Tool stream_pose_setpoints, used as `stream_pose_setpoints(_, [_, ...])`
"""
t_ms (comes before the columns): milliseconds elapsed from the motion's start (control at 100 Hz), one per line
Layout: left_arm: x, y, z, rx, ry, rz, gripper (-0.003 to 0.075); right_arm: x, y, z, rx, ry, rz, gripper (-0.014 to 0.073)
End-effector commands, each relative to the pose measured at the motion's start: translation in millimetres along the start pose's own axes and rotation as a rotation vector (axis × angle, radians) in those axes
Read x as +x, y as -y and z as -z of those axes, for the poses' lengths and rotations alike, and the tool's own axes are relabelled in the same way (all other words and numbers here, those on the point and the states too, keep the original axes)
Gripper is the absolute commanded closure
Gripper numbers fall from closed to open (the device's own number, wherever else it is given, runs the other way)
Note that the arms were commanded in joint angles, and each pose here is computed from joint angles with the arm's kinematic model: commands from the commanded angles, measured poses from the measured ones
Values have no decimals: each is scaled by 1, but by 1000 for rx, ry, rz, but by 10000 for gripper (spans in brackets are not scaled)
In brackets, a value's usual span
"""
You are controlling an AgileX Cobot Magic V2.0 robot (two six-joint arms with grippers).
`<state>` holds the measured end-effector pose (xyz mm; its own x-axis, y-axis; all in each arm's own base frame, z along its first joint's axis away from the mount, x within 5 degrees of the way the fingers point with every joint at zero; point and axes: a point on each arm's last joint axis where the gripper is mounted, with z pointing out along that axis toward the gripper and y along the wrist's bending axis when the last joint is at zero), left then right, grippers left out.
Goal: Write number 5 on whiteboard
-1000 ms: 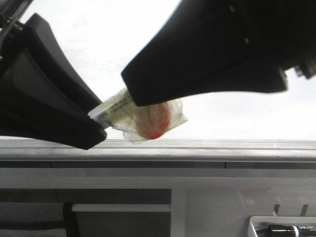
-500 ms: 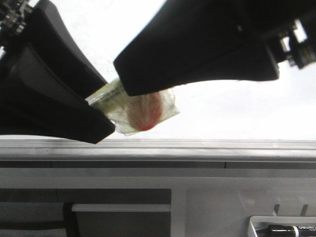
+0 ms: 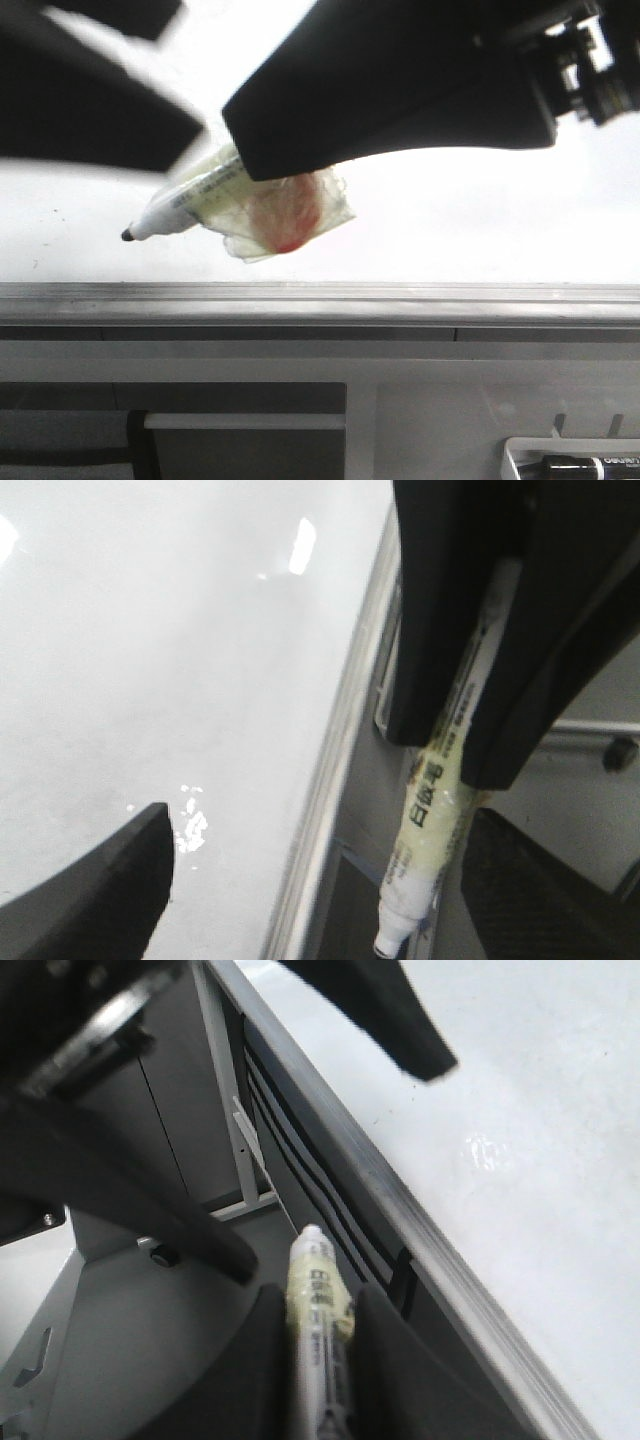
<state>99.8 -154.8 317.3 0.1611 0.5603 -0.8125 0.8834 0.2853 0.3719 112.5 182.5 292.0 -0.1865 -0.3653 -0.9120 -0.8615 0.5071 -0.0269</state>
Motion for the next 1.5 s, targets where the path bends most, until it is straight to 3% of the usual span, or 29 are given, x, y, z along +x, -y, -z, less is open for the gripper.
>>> stream_pose_setpoints(0, [-19,-11,29,-104,170,73,202,-20,8,6,42,126,3,656])
stream_pose_setpoints(120, [-14,-16,61,-199,251,199,337,-20,22,8,106,129,-10,655])
stream_pose_setpoints(290, [16,-16,87,-357,291,457,563,-16,38,10,177,89,23,631])
stream_pose_setpoints(440, [45,-8,101,-507,314,621,670,-13,38,10,174,53,28,631])
stream_pose_setpoints(600, [62,-1,106,-604,342,718,742,-22,44,11,205,105,46,631])
stream_pose_setpoints(940, [66,-1,107,-637,343,748,741,-59,70,11,285,68,15,631])
stream_pose_setpoints(1490, [65,1,105,-602,347,798,741,-56,99,-7,373,91,-1,631])
